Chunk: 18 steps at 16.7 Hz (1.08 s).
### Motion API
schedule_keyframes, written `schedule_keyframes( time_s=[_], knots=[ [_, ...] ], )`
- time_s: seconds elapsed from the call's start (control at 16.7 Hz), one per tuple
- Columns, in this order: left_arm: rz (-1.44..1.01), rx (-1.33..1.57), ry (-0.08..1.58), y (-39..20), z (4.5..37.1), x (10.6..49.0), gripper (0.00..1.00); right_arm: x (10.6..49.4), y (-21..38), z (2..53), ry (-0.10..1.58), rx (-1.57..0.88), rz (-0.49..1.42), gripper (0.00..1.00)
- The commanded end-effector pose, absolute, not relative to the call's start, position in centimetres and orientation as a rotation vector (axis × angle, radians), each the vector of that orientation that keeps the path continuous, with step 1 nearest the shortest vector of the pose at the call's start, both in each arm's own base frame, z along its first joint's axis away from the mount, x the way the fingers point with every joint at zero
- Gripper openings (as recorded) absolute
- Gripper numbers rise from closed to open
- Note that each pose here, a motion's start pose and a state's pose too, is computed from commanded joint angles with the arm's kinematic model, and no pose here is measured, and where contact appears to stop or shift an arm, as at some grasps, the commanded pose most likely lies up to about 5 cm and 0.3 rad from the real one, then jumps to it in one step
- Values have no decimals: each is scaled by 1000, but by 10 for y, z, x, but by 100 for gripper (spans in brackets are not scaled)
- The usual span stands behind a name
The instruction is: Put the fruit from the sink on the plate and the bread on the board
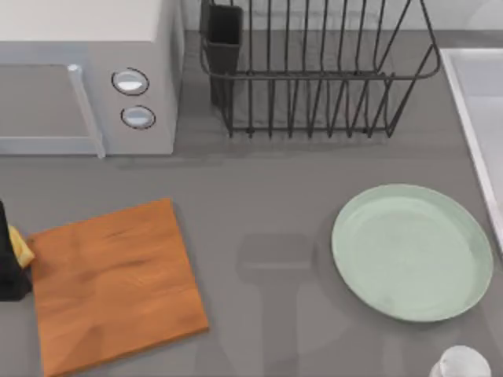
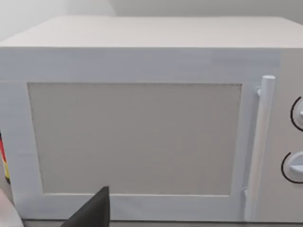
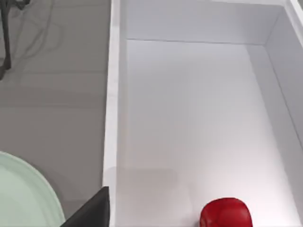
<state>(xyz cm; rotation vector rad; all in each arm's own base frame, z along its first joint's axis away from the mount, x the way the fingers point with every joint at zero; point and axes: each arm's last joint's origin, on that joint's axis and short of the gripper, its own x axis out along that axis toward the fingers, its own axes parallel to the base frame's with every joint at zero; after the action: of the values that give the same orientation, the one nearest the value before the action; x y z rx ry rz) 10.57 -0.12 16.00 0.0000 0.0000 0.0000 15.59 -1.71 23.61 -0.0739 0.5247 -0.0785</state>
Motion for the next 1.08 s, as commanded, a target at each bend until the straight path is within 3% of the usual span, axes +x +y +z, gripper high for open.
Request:
schedule_keyframes(
  time_s=[0.24, 0.6, 0.84, 1.08],
  knots=[
    [0, 0, 0, -1, 160, 106, 100, 222, -37, 243, 884, -78, -86, 100],
    [0, 0, 0, -1, 160, 106, 100, 314, -77, 203, 1334, -39, -51, 100],
    [0, 0, 0, -1, 160, 106, 100, 347, -98, 172, 1509, -6, -21, 100],
    [0, 0, 0, -1, 160, 106, 100, 358, -106, 159, 1571, 8, -8, 100]
  ],
)
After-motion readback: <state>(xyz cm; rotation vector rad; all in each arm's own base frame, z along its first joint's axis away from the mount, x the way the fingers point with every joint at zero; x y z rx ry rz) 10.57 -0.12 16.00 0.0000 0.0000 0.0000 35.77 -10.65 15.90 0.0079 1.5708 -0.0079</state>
